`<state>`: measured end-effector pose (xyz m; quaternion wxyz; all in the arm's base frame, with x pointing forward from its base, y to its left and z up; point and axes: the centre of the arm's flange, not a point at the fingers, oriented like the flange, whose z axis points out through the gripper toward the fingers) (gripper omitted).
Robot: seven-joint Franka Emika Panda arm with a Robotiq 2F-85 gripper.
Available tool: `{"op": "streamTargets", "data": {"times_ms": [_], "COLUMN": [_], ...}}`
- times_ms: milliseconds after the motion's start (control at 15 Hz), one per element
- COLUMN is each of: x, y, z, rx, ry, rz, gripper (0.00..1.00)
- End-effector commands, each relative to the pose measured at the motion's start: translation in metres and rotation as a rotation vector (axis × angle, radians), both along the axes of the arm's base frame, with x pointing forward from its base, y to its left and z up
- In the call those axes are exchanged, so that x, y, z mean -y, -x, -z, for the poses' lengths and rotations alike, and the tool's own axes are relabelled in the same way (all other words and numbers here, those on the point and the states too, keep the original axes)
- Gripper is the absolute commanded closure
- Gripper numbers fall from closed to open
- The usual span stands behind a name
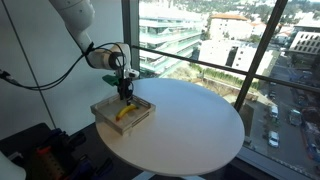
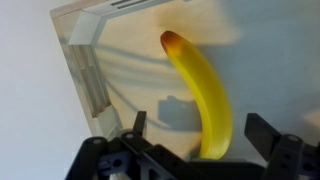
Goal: Move the banana from the tray to the table
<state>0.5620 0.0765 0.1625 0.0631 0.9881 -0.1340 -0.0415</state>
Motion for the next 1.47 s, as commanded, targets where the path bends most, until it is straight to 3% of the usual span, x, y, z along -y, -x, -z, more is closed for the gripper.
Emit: {"op": "streamTargets", "data": {"times_ms": [0, 933, 1400], "x": [-0.001, 0.002, -0.006], "y": [-0.014, -0.007, -0.02], "z": [0.008, 0.014, 0.005], "rx": [0.014, -0.007, 0.034], "ry": [0.035, 0.016, -0.011], "rz": [0.013, 0.005, 0.007], "gripper": [0.0, 0.0, 0.0]}}
